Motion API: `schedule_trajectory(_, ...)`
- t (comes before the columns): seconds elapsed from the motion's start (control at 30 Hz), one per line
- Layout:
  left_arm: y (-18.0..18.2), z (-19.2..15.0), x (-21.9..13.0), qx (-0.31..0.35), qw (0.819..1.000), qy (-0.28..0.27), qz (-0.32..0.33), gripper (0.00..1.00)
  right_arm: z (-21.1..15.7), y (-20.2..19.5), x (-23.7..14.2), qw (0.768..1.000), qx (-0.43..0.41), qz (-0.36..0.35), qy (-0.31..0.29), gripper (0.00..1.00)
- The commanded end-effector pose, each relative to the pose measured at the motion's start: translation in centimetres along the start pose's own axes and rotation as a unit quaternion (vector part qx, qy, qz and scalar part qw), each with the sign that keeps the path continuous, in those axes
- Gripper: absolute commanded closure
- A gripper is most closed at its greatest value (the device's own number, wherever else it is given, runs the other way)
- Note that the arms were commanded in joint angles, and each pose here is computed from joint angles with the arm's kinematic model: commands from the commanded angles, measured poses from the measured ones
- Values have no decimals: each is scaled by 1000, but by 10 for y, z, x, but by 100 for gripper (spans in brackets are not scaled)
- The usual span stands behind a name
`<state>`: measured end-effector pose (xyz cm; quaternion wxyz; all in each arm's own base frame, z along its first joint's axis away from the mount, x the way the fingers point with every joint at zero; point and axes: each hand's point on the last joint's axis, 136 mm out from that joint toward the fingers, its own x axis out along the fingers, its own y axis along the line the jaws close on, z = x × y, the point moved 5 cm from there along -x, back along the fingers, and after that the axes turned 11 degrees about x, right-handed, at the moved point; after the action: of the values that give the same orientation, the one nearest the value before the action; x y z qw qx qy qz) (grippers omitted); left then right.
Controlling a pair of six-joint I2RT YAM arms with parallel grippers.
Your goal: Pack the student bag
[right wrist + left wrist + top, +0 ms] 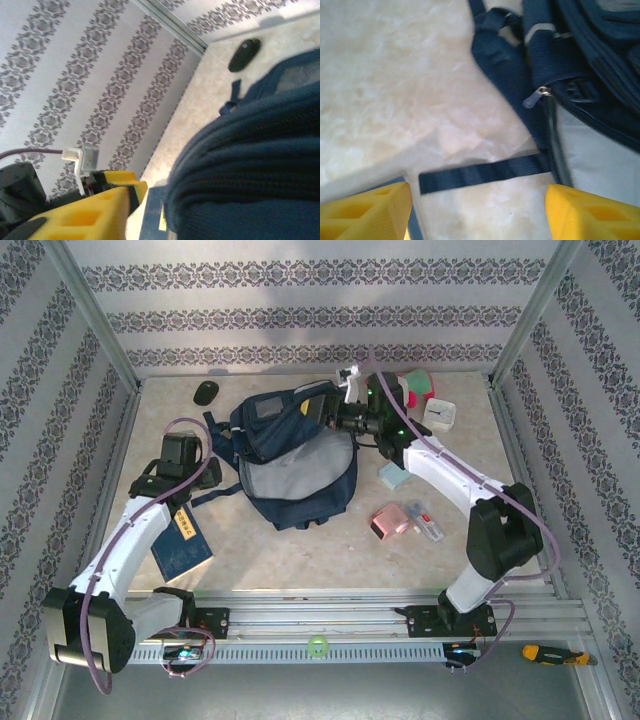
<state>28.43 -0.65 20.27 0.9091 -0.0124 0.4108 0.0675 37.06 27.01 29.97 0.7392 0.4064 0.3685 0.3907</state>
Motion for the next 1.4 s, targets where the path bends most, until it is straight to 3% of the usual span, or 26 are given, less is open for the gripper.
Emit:
schedule_trajectory(0.0,10,-19,-3,-52,997,48,5,30,-21,-19,-23,995,24,-99,-12,50)
schedule_trajectory(0.07,12,-22,-5,-69,996,51,2,30,-53,-54,-44,981,59,-183,7,48)
schedule_trajectory(0.17,15,-29,-5,-94,994,60,-1,30,-86,-82,-74,968,99,-229,-6,44)
schedule_trajectory(0.37,22,-47,1,-166,982,93,-9,28,-112,-116,-112,939,117,-323,24,41)
schedule_trajectory(0.47,31,-58,5,-201,974,105,4,27,-113,-118,-117,928,104,-355,41,41)
schedule_trajectory(0.6,40,-70,5,-244,963,108,18,21,-111,-92,-115,934,64,-348,46,39)
schedule_trajectory(0.8,54,-74,5,-272,956,106,39,11,-107,-24,-69,967,-18,-251,50,38)
schedule_trajectory(1.03,65,-82,18,-304,943,133,42,8,-141,20,27,976,-83,-170,112,40)
schedule_trajectory(1.3,96,-113,3,-370,897,140,198,6,-186,18,95,980,-77,-117,143,41)
schedule_trajectory(1.37,102,-117,-1,-378,886,135,230,0,-196,12,105,981,-62,-108,149,41)
